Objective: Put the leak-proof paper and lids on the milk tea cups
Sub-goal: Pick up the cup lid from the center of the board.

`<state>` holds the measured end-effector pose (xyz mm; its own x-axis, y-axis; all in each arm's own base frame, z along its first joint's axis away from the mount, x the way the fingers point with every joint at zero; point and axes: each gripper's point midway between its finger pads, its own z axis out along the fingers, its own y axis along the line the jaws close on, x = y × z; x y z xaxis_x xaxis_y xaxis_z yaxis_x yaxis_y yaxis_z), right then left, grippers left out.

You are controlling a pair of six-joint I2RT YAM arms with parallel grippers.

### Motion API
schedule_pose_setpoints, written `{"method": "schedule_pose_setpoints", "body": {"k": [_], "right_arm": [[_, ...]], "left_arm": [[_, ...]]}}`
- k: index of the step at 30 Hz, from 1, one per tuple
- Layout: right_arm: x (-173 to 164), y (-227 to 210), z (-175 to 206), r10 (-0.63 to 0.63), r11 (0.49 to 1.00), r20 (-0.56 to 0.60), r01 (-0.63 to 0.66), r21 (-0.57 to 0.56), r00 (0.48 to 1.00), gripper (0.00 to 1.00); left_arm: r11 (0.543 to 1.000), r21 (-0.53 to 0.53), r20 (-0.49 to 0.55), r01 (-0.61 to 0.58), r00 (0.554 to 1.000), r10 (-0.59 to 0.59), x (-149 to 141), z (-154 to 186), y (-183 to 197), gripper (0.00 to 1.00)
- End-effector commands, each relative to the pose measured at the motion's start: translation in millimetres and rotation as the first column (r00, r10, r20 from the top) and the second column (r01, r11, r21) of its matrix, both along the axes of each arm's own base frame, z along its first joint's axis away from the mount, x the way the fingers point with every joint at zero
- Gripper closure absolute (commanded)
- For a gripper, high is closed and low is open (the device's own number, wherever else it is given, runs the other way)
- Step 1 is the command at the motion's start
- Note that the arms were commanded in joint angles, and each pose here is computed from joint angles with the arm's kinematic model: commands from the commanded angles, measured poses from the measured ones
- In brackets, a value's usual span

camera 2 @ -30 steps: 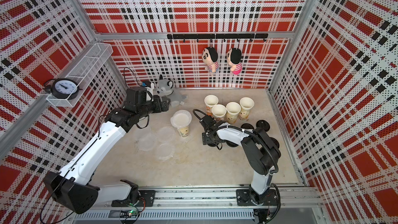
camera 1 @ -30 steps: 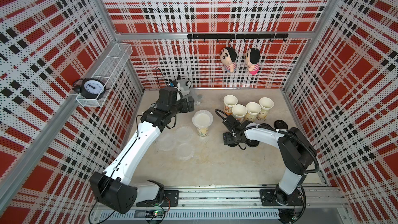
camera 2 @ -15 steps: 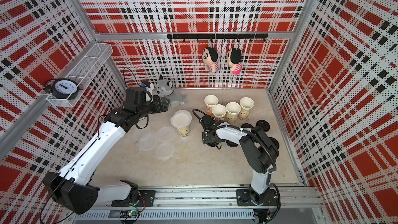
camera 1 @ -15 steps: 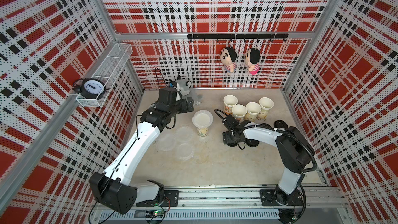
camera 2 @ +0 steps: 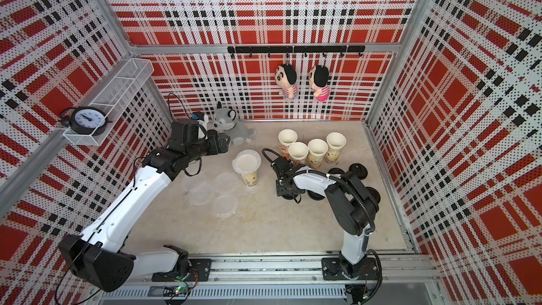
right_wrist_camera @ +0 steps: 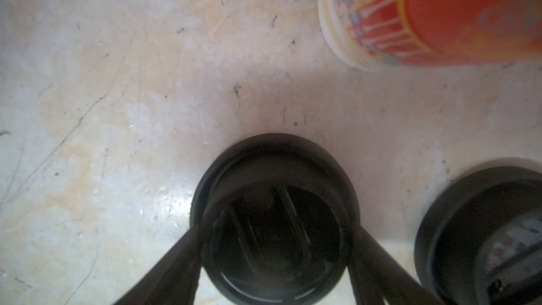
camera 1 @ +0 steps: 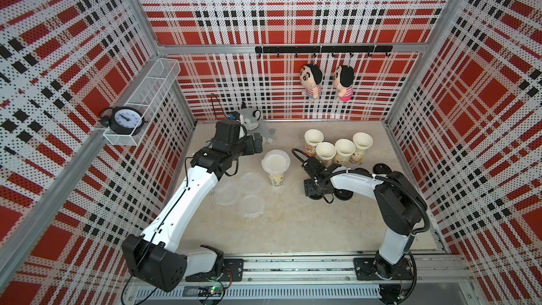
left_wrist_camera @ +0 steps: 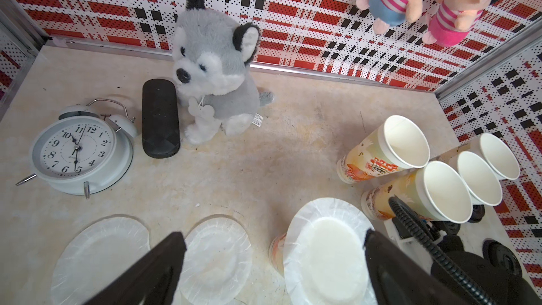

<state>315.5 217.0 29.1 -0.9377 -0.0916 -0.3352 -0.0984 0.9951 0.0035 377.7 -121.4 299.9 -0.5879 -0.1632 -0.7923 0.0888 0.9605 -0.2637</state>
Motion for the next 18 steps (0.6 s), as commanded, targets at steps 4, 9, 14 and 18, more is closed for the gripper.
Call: {"method": "schedule_pose_setpoints", "body": {"k": [4,9,14,18], "right_arm": [[-3.9,-2.0,14.9,-0.013,1.0,0.014,0.013,0.001,1.0,0.24],[-19.6,-6.2,40.0,0.007,1.0,0.022,-0.008,0.005,1.0,0.25],[-32.0,-7.1,84.8,0.048,0.999,0.07,-0.048,0.008,0.996,0.26],[-38.2,-0.6,124.5,0.1,0.994,0.103,-0.103,0.022,0.99,0.26]], "left_arm": [[1.0,0.007,0.021,-0.009,1.0,0.009,-3.7,5.3,8.9,0.02],[1.0,0.008,0.013,-0.018,1.0,0.018,-2.3,1.3,12.9,0.02],[0.999,0.008,0.01,-0.035,0.999,0.034,-0.4,-0.1,20.5,0.02],[0.999,0.003,0.005,-0.045,0.999,0.045,-0.5,-2.1,26.2,0.02]]}}
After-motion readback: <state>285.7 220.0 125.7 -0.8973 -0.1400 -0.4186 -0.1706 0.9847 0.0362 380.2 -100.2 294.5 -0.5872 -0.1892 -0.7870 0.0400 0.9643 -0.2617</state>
